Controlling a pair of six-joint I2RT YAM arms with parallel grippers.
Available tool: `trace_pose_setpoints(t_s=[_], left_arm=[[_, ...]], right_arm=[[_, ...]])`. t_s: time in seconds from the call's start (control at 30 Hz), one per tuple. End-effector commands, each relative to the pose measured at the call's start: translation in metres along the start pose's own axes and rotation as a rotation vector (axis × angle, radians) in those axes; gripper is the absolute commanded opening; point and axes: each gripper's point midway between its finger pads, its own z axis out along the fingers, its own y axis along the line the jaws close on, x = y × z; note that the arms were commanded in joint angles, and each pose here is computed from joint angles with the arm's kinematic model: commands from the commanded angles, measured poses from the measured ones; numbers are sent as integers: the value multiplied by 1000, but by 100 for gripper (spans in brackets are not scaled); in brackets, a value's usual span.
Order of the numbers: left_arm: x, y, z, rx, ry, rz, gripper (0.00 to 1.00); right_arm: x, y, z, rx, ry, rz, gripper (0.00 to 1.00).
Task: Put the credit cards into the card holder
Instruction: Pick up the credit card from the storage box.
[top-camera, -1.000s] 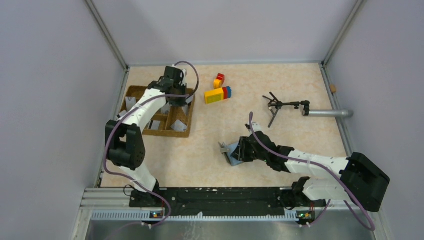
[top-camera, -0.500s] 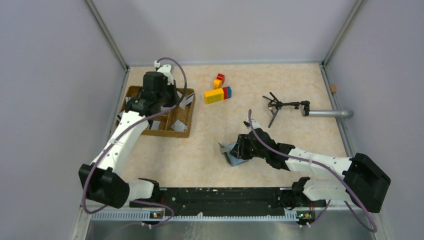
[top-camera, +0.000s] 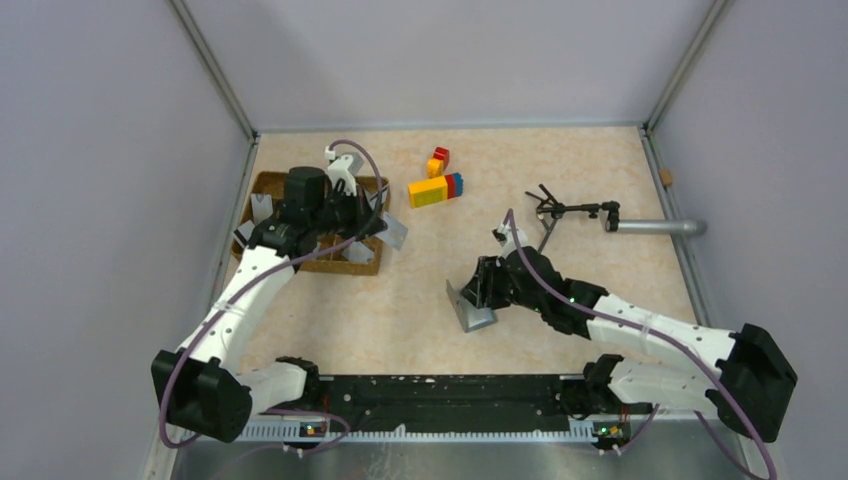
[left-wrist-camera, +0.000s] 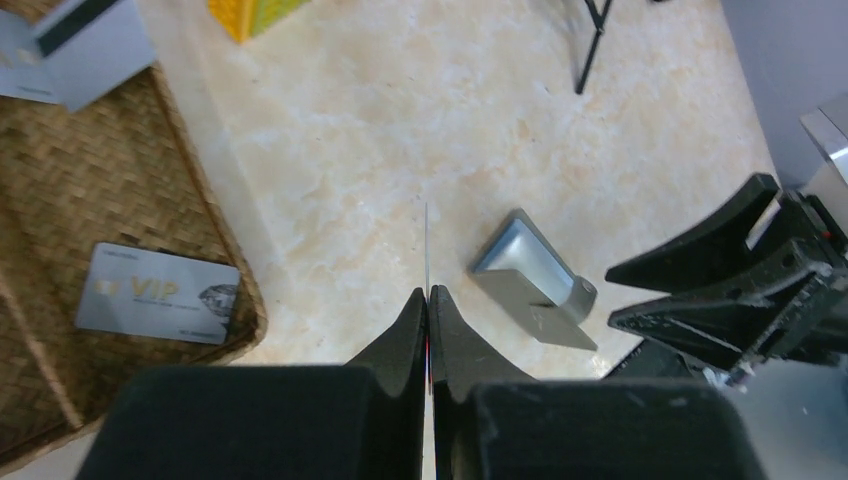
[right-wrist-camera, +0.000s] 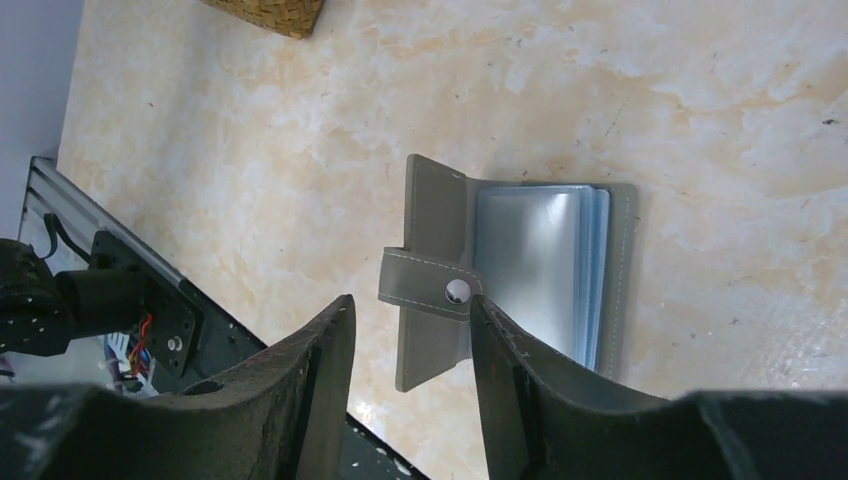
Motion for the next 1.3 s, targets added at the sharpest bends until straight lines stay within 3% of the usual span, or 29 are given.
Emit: trace_pose_setpoints(t_s=[0.0,0.1,0.3,0.6,0.73,0.87,1.0,1.03,1.07,1.17,1.2,1.27], left_arm=[[-4,-43,-10,223,-29,44,0],[4,-60,-16,308,-7,69,0],[29,-93,-28,467,71,92,0],[79,-159,-47,745,264,146,0],[87,-169,-48,770,297,156,0],[89,-173,-44,773,300,155,0],[90,-175,-38,766,300,136,0],[90,-176,-37,768,297,128,0],[89,-176,-34,762,292,114,1],[83,-165,-16,649,254,47,59],[82,-156,-6,581,236,13,70],[85,-136,13,432,201,-69,80]], right_arm=[[-20,2,-11,0,-56,-33,48],[-27,4,-24,-34,-82,-54,58],[-43,40,-58,-290,-98,-143,75],[-48,106,-94,-663,-54,-251,78],[-37,124,-101,-813,10,-253,67],[-28,128,-101,-870,47,-228,41],[-29,127,-99,-870,27,-190,6],[-31,124,-95,-843,20,-176,0],[-33,119,-90,-802,11,-157,0],[-40,85,-65,-560,-20,-85,0],[-41,65,-56,-442,-17,-54,0],[-39,17,-45,-211,-5,18,0]])
